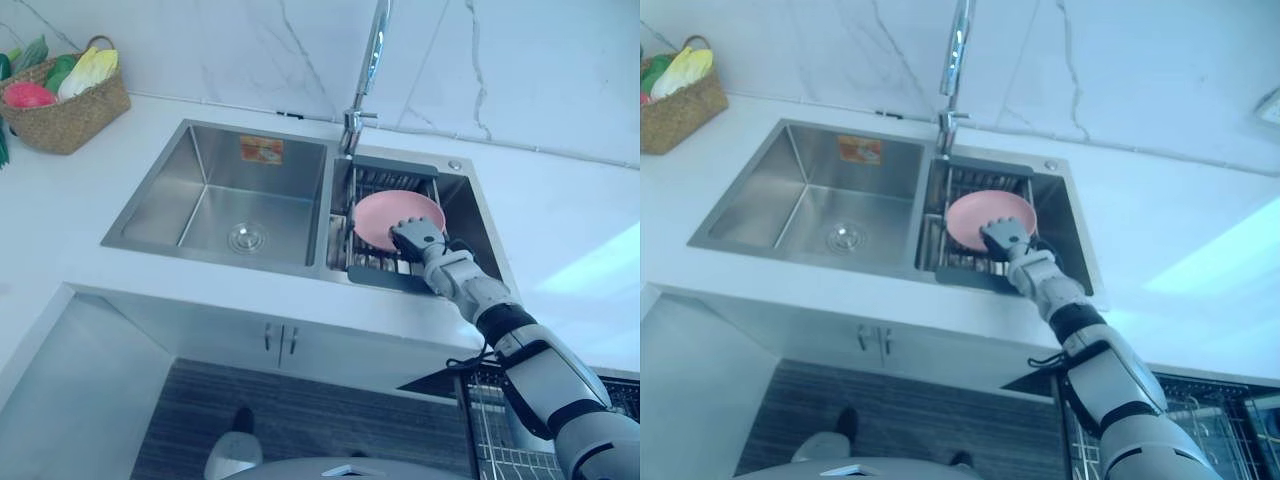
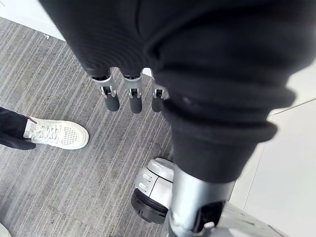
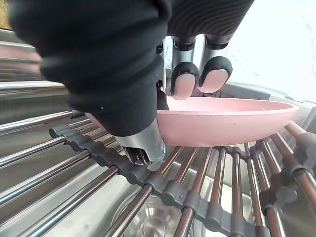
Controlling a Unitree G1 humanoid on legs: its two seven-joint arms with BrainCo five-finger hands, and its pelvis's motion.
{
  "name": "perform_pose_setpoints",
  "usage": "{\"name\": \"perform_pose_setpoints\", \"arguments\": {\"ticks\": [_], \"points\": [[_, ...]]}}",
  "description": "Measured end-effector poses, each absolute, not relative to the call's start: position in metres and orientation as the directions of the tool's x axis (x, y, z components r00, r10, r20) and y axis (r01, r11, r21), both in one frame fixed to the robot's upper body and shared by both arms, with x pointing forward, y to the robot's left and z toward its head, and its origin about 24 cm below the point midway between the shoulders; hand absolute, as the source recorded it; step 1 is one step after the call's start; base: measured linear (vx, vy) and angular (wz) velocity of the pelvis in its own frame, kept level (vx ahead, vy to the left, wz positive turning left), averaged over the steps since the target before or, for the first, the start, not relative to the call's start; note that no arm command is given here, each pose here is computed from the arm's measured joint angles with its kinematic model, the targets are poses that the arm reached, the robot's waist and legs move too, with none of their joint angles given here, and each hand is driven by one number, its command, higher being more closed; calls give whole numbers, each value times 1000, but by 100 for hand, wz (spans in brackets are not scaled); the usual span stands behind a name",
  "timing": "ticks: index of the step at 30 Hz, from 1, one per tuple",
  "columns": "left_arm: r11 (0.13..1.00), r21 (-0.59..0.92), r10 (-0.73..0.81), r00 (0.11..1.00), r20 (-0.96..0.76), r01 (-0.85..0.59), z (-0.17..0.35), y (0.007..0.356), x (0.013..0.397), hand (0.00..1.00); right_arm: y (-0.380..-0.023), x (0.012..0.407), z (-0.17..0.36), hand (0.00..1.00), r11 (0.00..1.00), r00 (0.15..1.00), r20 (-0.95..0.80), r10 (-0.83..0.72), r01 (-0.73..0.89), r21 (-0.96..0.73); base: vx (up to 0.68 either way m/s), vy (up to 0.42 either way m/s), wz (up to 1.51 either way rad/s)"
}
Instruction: Walk over to the sink, pick up the cup, carry it to the dishwasher, place the cup inside the dishwasher, then close the dishwasher door
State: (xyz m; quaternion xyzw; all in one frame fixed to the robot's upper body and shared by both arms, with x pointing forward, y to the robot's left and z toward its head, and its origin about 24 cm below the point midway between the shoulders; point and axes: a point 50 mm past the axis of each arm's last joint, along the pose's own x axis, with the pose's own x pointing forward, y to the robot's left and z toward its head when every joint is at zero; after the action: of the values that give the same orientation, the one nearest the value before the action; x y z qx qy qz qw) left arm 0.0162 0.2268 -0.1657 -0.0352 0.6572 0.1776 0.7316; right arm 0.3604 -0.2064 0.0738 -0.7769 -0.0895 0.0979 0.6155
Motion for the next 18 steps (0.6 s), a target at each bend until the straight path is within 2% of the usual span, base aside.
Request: {"name": "perform_pose_setpoints", "arguments": {"ticks": [8, 13, 18], "points": [[936, 177, 210, 79, -974, -303, -165, 227, 18, 0, -212, 362, 89, 100, -348, 949, -17, 314, 98, -932, 0, 0, -3], [949, 179, 209, 92, -973, -261, -165, 226, 21, 0, -202, 362, 103, 100, -379, 917, 9, 398, 173, -909, -3, 2, -16], [954, 172, 197, 80, -977, -246, -165, 225, 21, 0, -212, 361, 109, 100, -410, 923, 5, 384, 176, -895, -12, 2, -14]]}}
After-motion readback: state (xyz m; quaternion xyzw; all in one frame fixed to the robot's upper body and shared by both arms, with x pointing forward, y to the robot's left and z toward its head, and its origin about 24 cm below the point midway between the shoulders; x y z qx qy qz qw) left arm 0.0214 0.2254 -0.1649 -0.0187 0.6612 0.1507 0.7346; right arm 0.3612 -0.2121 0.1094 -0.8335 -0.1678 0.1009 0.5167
